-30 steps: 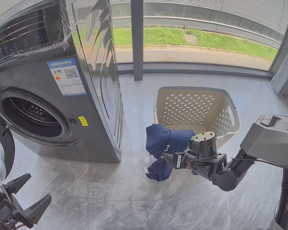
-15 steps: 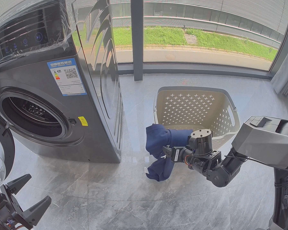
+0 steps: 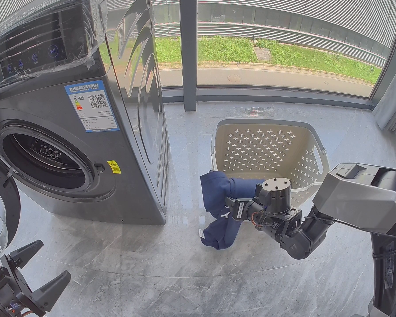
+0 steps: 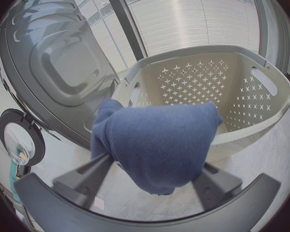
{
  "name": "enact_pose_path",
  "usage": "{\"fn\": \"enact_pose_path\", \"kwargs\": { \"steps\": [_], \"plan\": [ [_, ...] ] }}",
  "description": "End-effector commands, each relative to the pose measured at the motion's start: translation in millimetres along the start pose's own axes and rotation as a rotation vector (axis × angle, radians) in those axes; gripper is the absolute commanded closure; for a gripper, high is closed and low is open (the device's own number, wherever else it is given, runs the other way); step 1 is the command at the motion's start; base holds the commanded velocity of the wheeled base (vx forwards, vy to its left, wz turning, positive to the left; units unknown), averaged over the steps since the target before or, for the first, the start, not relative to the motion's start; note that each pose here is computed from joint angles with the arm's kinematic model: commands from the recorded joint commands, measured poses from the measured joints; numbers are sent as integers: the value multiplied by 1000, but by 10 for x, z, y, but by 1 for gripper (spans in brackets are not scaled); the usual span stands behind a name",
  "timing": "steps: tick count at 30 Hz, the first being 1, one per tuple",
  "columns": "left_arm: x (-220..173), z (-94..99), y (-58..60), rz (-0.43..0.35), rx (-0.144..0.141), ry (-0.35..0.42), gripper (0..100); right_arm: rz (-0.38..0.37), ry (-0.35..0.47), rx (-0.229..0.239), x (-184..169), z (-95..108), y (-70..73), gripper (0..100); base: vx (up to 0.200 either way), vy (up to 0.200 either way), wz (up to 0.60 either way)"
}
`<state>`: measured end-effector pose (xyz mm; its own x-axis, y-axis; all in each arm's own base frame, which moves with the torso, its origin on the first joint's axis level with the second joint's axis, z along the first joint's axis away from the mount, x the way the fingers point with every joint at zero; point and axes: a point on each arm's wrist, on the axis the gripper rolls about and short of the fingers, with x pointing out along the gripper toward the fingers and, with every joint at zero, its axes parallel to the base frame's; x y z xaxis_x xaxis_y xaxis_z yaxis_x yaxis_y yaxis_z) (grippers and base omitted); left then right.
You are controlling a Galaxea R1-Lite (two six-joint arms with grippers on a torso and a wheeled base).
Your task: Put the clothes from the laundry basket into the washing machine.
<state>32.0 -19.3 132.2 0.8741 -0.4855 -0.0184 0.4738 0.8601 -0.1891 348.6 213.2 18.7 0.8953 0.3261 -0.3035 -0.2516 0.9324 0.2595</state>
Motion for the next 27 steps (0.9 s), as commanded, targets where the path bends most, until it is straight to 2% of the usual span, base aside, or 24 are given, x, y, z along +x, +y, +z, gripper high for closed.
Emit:
{"fn": "enact_pose_path", "kwargs": {
  "steps": [1, 12, 16, 19, 21, 23, 25, 26, 27],
  "plan": [
    [-11, -45, 10, 2, 0, 12, 0, -4, 5, -5, 24, -55, -27, 100, 0, 0, 0],
    [-11, -46, 9, 0, 0, 12, 0, 29, -23, -10, -101, -62, 43, 100, 0, 0, 0],
    [-13, -45, 9, 0, -5, 11, 0, 49, -60, -43, -356, 81, 60, 100, 0, 0, 0],
    [-13, -47, 10, 0, -5, 12, 0, 75, -121, -76, -559, 229, 72, 100, 0, 0, 0],
    [-13, -47, 10, 0, -5, 12, 0, 111, -186, -76, -750, 382, 130, 100, 0, 0, 0],
    [-15, -46, 10, 1, -5, 11, 0, 126, -216, -71, -892, 485, 154, 100, 0, 0, 0],
    [-15, -46, 10, 1, -5, 11, 0, 126, -216, -71, -892, 485, 154, 100, 0, 0, 0],
    [-30, -55, 15, 5, -5, 11, 0, 165, -252, -66, -1160, 630, 188, 100, 0, 0, 0],
    [-40, -59, 16, 4, -5, 10, 0, 188, -264, -66, -1236, 673, 202, 100, 0, 0, 0]
  ]
}}
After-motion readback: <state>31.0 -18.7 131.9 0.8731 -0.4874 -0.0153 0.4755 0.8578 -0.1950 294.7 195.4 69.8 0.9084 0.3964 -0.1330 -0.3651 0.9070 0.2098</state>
